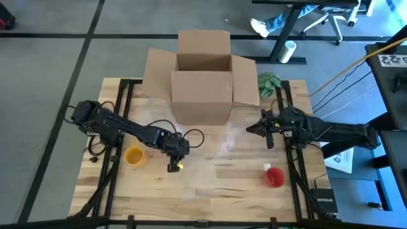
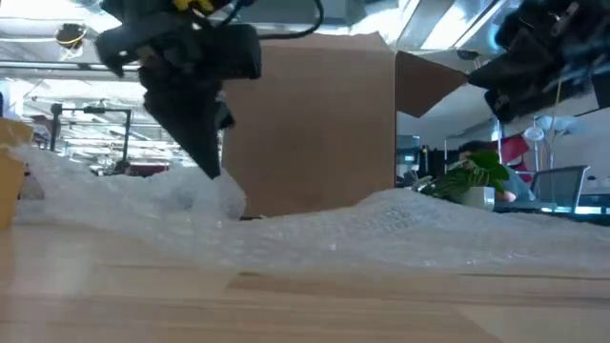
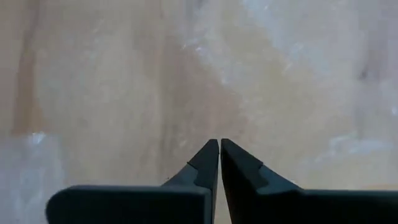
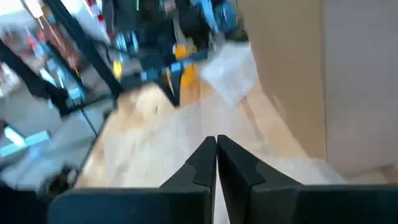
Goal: Wrap mug
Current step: Wrap the red mug with the bubble wrap
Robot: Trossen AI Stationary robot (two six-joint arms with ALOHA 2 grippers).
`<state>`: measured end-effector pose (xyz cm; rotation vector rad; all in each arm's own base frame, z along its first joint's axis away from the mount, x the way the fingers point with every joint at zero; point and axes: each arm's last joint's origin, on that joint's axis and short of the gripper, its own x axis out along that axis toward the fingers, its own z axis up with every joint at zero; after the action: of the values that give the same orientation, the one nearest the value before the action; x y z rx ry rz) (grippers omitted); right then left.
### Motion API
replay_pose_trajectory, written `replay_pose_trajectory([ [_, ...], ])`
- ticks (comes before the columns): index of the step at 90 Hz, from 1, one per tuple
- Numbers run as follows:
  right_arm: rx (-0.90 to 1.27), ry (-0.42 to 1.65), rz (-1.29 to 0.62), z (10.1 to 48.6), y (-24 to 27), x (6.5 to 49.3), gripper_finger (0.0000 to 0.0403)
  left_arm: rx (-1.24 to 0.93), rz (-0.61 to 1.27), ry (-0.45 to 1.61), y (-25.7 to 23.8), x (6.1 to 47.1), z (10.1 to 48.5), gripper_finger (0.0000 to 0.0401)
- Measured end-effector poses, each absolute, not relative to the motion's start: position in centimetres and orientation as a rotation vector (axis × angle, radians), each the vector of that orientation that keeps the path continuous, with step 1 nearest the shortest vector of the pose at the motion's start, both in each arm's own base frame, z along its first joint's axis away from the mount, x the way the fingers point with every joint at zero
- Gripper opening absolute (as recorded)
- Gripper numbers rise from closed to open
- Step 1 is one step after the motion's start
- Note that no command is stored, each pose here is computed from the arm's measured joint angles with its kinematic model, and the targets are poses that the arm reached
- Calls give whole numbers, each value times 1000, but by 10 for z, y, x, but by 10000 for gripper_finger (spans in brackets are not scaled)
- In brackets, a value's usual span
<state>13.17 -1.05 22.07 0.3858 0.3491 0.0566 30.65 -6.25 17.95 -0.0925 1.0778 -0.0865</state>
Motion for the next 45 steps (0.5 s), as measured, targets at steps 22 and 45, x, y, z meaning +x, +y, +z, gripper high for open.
replay_pose_trajectory([
  [22,363,559,151,269,10,149,0,-121,-132,1183,-63,312,153,0],
  [45,420,736,85,291,33,156,0,-92,-71,1426,-70,287,145,0],
])
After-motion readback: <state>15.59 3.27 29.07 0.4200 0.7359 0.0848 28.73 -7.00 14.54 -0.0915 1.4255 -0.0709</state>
